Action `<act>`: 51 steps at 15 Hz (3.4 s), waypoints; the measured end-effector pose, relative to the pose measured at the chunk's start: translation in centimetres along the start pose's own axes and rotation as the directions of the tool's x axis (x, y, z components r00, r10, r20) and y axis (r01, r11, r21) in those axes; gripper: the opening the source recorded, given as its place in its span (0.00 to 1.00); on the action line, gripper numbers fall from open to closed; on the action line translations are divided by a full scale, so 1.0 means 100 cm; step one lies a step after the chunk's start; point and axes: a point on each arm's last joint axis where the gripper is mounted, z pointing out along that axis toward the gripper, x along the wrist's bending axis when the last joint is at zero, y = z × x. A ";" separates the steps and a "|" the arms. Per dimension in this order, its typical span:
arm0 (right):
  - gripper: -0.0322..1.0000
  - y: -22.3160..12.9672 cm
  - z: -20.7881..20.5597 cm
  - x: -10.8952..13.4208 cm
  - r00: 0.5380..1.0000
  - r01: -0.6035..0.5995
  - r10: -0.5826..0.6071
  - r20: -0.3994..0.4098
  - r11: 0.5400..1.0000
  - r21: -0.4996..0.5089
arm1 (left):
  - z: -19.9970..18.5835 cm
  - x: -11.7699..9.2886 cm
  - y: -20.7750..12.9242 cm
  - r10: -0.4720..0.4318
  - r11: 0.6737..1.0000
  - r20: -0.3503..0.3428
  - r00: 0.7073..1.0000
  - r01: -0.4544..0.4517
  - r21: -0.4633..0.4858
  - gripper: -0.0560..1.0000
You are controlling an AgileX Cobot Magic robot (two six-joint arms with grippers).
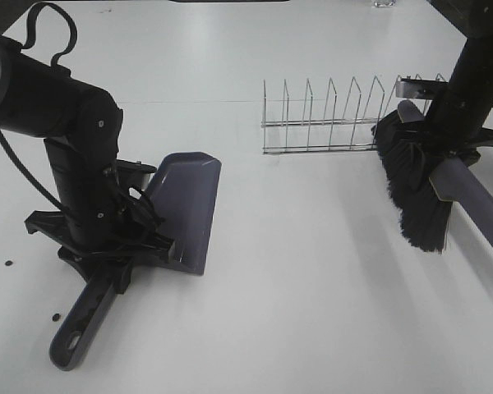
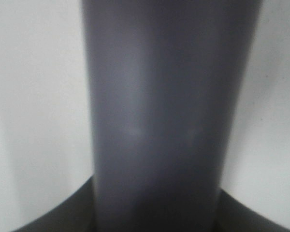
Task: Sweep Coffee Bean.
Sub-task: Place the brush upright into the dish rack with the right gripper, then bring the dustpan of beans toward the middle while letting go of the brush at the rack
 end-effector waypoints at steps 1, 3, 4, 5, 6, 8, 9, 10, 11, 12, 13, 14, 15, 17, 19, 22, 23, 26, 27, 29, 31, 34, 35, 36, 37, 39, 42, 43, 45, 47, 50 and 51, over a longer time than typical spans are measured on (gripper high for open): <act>0.31 0.003 -0.003 0.000 1.000 0.004 -0.004 0.002 1.000 -0.014 | 0.000 0.000 0.000 0.000 1.000 0.000 1.000 0.000 0.000 0.36; 0.31 0.006 -0.007 0.000 1.000 0.020 -0.020 0.005 0.999 -0.031 | 0.000 0.000 0.000 0.000 1.000 0.000 1.000 0.000 0.000 0.36; 0.31 0.007 -0.008 0.000 1.000 0.029 -0.029 0.005 0.999 -0.032 | 0.000 0.000 0.000 0.000 1.000 0.000 1.000 0.000 0.000 0.36; 0.31 0.010 -0.007 -0.001 1.000 0.031 -0.031 0.005 0.999 -0.031 | 0.000 0.000 0.000 0.000 1.000 0.000 1.000 0.000 0.000 0.36; 0.31 0.015 -0.007 -0.001 1.000 0.029 -0.029 -0.003 0.999 -0.036 | 0.000 0.000 0.000 0.000 1.000 0.000 1.000 0.000 0.000 0.36; 0.31 0.029 -0.006 0.000 0.999 0.021 -0.023 -0.028 0.998 -0.066 | 0.000 0.000 0.000 0.000 1.000 0.000 1.000 0.000 0.000 0.36; 0.31 0.031 -0.006 0.000 0.999 0.015 -0.017 -0.031 0.997 -0.070 | 0.000 0.000 0.000 0.000 1.000 0.000 1.000 0.000 0.000 0.36; 0.31 0.036 -0.009 0.000 1.000 -0.002 -0.001 -0.031 0.996 -0.088 | 0.000 0.000 0.000 0.000 1.000 0.000 1.000 0.000 0.000 0.36; 0.31 0.045 -0.012 -0.001 0.999 -0.019 0.016 -0.030 0.993 -0.119 | 0.000 0.000 0.000 0.000 1.000 0.000 1.000 0.000 0.000 0.36; 0.31 0.051 -0.013 -0.001 1.000 -0.019 0.015 -0.028 0.991 -0.134 | 0.000 0.000 0.000 0.000 1.000 0.000 1.000 0.000 0.000 0.36; 0.31 0.055 -0.013 -0.002 1.000 -0.017 0.014 -0.026 0.989 -0.147 | 0.000 0.000 0.000 0.000 1.000 0.000 1.000 0.000 0.000 0.36; 0.31 0.058 -0.012 -0.003 1.000 -0.016 0.013 -0.025 0.988 -0.156 | 0.000 0.000 0.000 0.000 1.000 0.000 1.000 0.000 0.000 0.36; 0.31 0.061 -0.012 -0.003 1.000 -0.015 0.011 -0.024 0.986 -0.164 | 0.000 0.000 0.000 0.000 1.000 0.000 1.000 0.000 0.000 0.36; 0.31 0.069 -0.013 -0.004 1.000 -0.012 0.008 -0.021 0.982 -0.186 | 0.000 0.000 0.000 0.000 1.000 0.000 1.000 0.000 0.000 0.36; 0.31 0.074 -0.016 -0.004 1.000 -0.010 0.007 -0.019 0.978 -0.209 | 0.000 0.000 0.000 0.000 1.000 0.000 1.000 0.000 0.000 0.36; 0.31 0.079 -0.026 -0.004 1.000 -0.016 0.012 -0.015 0.967 -0.255 | 0.000 0.000 0.000 0.000 1.000 0.000 1.000 0.000 0.000 0.36; 0.31 0.080 -0.027 -0.004 1.000 -0.026 0.022 -0.019 0.964 -0.264 | 0.000 0.000 0.000 0.000 1.000 0.000 1.000 0.000 0.000 0.36; 0.32 0.080 -0.028 -0.003 0.999 -0.034 0.027 -0.029 0.963 -0.269 | 0.000 0.000 0.000 0.000 1.000 0.000 1.000 0.000 0.000 0.36; 0.36 0.081 -0.028 -0.003 0.999 -0.036 0.028 -0.033 0.961 -0.273 | 0.000 0.000 0.000 0.000 1.000 0.000 1.000 0.000 0.000 0.36; 0.52 0.082 -0.029 0.001 0.996 -0.053 0.032 -0.080 0.959 -0.280 | 0.000 0.000 0.000 0.000 1.000 0.000 1.000 0.000 0.000 0.36; 0.63 0.083 -0.030 0.006 0.990 -0.076 0.039 -0.135 0.956 -0.284 | 0.000 0.000 0.000 0.000 1.000 0.000 1.000 0.000 0.000 0.36; 0.67 0.082 -0.033 0.005 0.991 -0.072 0.037 -0.125 0.954 -0.291 | 0.000 0.000 0.000 0.000 1.000 -0.001 1.000 0.000 0.003 0.36; 0.67 0.082 -0.033 0.005 0.991 -0.072 0.037 -0.125 0.954 -0.291 | 0.000 0.000 0.000 0.000 1.000 -0.001 1.000 0.000 0.003 0.36; 0.67 0.080 -0.043 0.005 0.994 -0.065 0.033 -0.107 0.948 -0.310 | 0.000 0.000 0.000 0.000 1.000 -0.001 1.000 0.000 0.003 0.36; 0.67 0.079 -0.048 0.006 0.994 -0.066 0.033 -0.107 0.946 -0.318 | 0.000 0.000 0.000 0.000 1.000 -0.001 1.000 0.000 0.003 0.36; 0.67 0.076 -0.064 0.007 0.994 -0.074 0.040 -0.105 0.934 -0.351 | 0.000 0.000 0.000 0.000 1.000 -0.002 1.000 0.000 0.005 0.36; 0.67 0.070 -0.089 0.010 0.995 -0.070 0.033 -0.098 0.914 -0.399 | 0.000 0.000 -0.001 -0.017 1.000 -0.003 1.000 0.017 0.008 0.36; 0.67 0.069 -0.095 0.010 0.995 -0.068 0.031 -0.097 0.910 -0.410 | -0.002 0.000 0.001 -0.022 1.000 -0.003 1.000 0.022 0.009 0.36; 0.67 0.063 -0.110 0.013 0.995 -0.067 0.028 -0.095 0.898 -0.435 | -0.009 -0.003 0.009 -0.026 1.000 0.002 1.000 0.026 -0.007 0.36; 0.67 0.049 -0.123 0.015 0.995 -0.067 0.029 -0.095 0.899 -0.433 | -0.018 -0.006 0.018 -0.031 0.998 0.025 0.999 0.032 -0.045 0.36; 0.67 0.018 -0.138 0.021 0.994 -0.075 0.036 -0.102 0.910 -0.407 | -0.018 -0.007 0.029 -0.044 0.998 0.035 0.998 0.045 -0.052 0.36; 0.67 0.008 -0.140 0.023 0.993 -0.081 0.042 -0.108 0.916 -0.394 | -0.014 -0.005 0.033 -0.055 0.997 0.036 0.998 0.056 -0.043 0.36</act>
